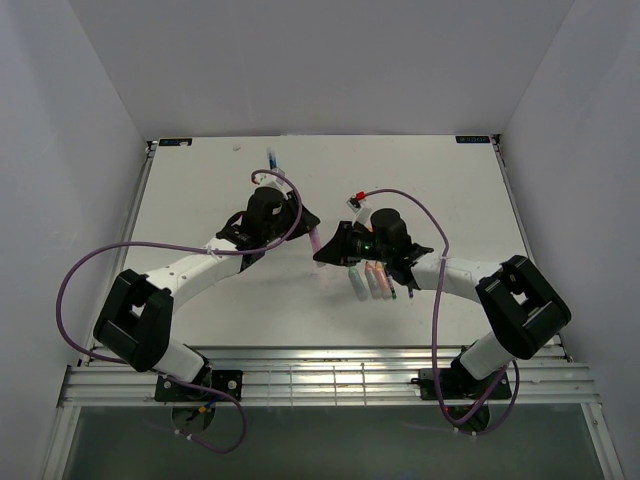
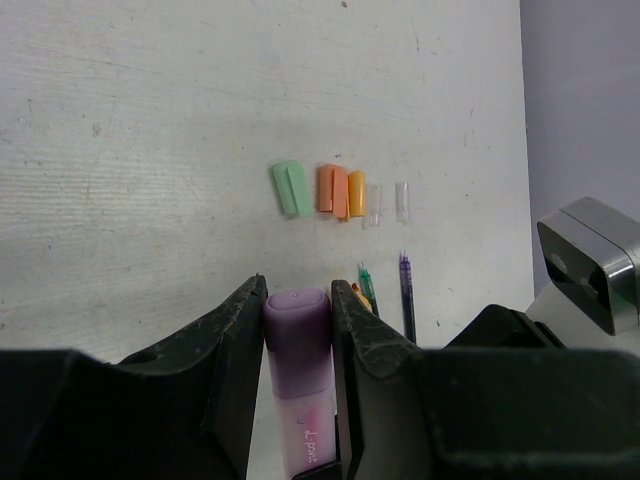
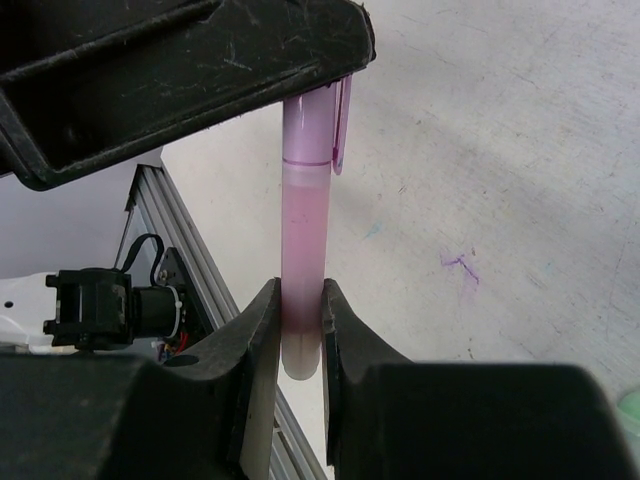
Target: Open the pen caps
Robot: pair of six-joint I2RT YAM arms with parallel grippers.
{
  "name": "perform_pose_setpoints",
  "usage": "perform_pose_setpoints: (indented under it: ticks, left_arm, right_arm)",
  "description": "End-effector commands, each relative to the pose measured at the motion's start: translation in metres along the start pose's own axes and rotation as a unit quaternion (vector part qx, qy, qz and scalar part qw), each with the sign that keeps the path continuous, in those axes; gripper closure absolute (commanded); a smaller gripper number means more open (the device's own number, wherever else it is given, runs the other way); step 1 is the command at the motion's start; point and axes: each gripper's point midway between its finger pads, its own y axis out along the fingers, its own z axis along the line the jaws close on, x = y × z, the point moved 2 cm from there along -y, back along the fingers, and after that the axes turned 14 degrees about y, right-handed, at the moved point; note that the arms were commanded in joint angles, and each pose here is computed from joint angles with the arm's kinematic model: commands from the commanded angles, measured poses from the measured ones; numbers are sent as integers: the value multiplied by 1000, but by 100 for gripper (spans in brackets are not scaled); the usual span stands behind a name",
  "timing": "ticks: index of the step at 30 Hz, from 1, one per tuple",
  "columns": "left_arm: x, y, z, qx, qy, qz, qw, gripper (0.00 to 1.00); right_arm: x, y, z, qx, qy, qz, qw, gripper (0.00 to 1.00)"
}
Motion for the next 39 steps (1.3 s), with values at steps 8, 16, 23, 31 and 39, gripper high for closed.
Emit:
perform_pose_setpoints:
  ticks: [8,16,23,31,39]
  left_arm:
    - [4,-3,-11,-26,7,-5,1000,49]
    - [2,-3,-9,-25,8,-4,1000,53]
    - [1,0,-8,-22,9,-2,1000,99]
    - [24,22,-1,4,4,-15,1000,100]
    - [67,39,20,17,-6,-44,999,100]
  right_arm:
    - [22,10,16,10,-25,-21,999,92]
    - [22,13,14,8,-24,-15,1000,92]
    - [21,13,9,-1,-24,-13,1000,92]
    - [-25,-8,-19,-39,-10,23,999,92]
    - [-93,-38,-32,-56,-6,50,997,92]
